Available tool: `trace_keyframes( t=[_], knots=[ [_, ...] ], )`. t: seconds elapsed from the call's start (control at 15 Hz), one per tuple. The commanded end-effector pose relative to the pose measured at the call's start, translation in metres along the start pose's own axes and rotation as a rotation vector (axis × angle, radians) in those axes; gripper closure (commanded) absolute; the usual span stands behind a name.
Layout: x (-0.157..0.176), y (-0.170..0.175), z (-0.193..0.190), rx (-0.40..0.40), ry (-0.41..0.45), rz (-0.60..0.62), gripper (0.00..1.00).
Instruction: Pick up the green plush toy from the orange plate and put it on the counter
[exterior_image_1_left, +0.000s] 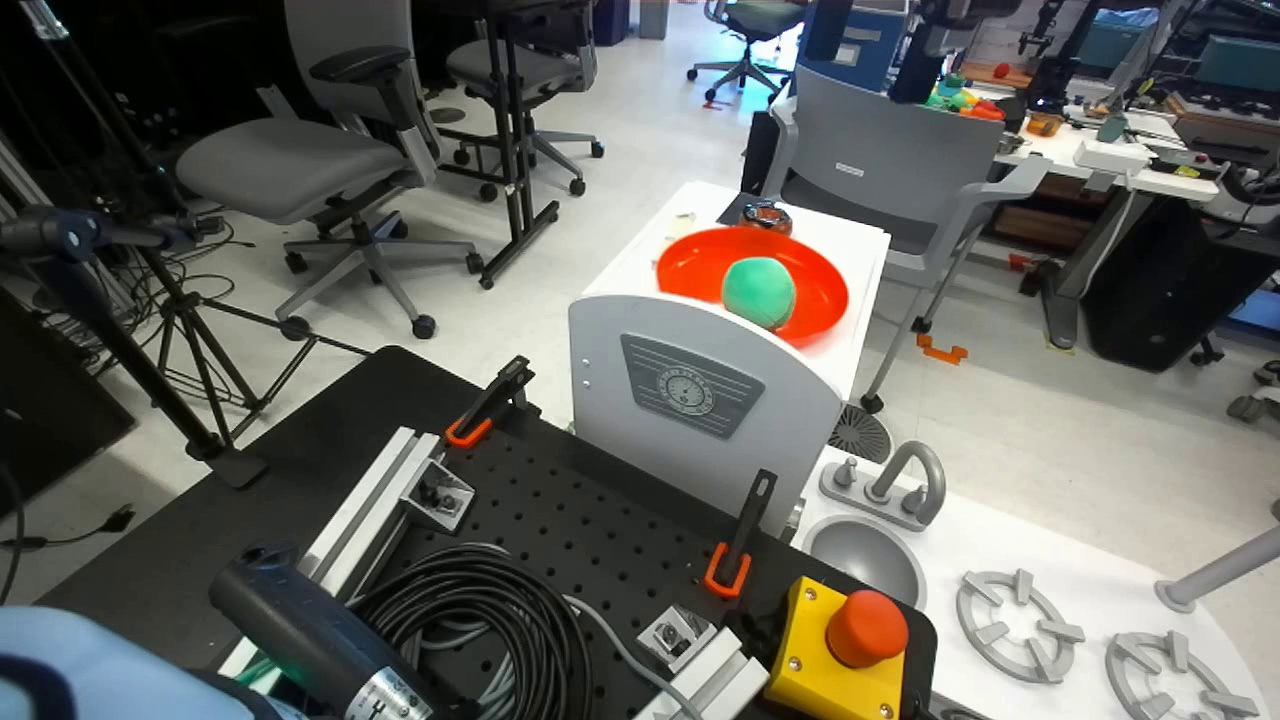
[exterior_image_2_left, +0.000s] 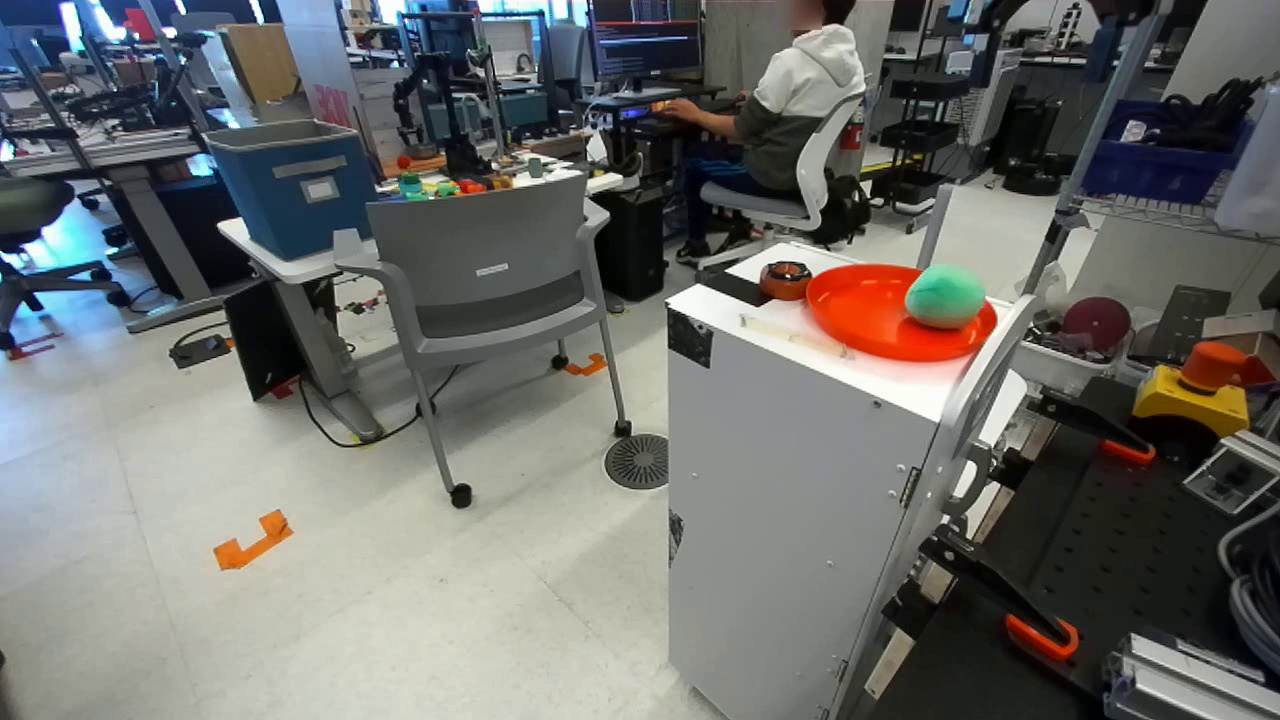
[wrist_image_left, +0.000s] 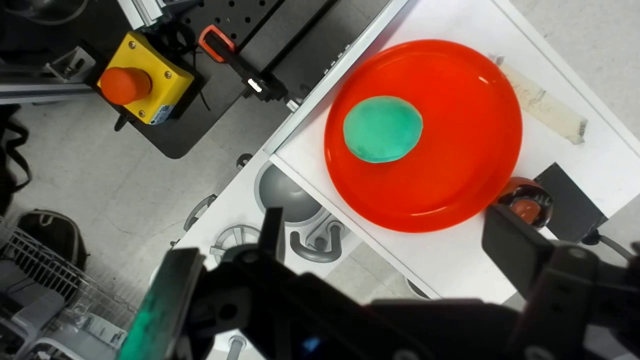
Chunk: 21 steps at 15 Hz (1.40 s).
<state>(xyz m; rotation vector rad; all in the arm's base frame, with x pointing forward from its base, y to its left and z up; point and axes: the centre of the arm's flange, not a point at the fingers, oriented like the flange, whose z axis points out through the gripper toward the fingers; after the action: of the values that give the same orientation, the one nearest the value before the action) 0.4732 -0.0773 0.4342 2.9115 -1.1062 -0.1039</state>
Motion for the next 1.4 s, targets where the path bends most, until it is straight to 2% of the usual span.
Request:
trace_keyframes(
  t=[0.0, 0.27, 0.93, 1.07, 1.33],
  knots=[
    [0.006, -0.001, -0.005, -0.010, -0.001, -0.005, 0.00],
    [0.008, -0.002, -0.003, -0.019, 0.016, 0.002, 0.00],
    [0.039, -0.008, 0.014, -0.026, -0.045, 0.031, 0.00],
    [0.033, -0.008, 0.009, 0.024, -0.093, -0.021, 0.00],
    [0.015, -0.014, -0.002, 0.102, -0.043, -0.073, 0.00]
  ],
)
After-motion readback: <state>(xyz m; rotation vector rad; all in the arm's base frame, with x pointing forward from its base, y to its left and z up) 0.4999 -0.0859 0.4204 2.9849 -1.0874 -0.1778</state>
